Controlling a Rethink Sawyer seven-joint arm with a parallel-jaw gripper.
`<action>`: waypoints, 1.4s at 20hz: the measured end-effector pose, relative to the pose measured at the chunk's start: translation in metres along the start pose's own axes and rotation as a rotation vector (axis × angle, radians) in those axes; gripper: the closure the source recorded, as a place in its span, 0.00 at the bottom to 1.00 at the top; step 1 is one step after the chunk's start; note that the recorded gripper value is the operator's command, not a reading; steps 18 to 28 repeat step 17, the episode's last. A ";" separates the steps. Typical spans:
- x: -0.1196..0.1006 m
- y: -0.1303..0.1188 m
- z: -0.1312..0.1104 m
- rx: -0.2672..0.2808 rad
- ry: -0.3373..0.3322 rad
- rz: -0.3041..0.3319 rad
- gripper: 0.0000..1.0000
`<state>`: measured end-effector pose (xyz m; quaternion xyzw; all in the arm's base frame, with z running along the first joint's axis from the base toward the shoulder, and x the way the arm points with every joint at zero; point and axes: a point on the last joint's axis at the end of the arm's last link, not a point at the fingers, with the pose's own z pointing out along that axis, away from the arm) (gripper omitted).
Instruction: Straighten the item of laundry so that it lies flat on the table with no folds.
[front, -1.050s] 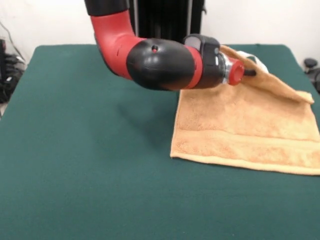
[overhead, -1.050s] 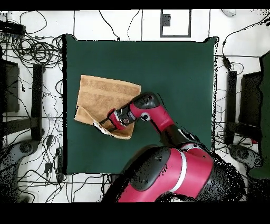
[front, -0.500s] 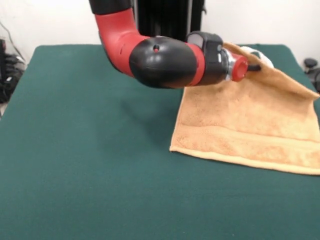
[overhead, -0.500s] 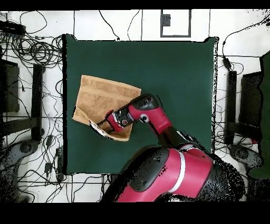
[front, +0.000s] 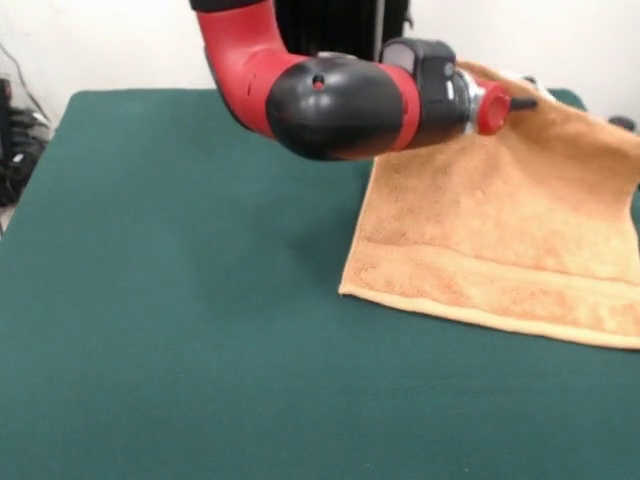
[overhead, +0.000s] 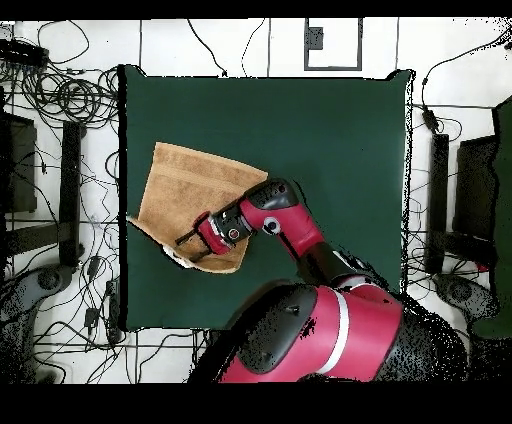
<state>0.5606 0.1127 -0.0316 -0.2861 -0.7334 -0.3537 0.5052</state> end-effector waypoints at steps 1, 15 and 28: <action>0.006 -0.003 0.000 0.025 0.012 -0.008 0.00; 0.079 -0.123 -0.064 0.551 -0.049 -0.023 0.00; 0.079 -0.136 -0.074 0.592 -0.088 -0.023 0.00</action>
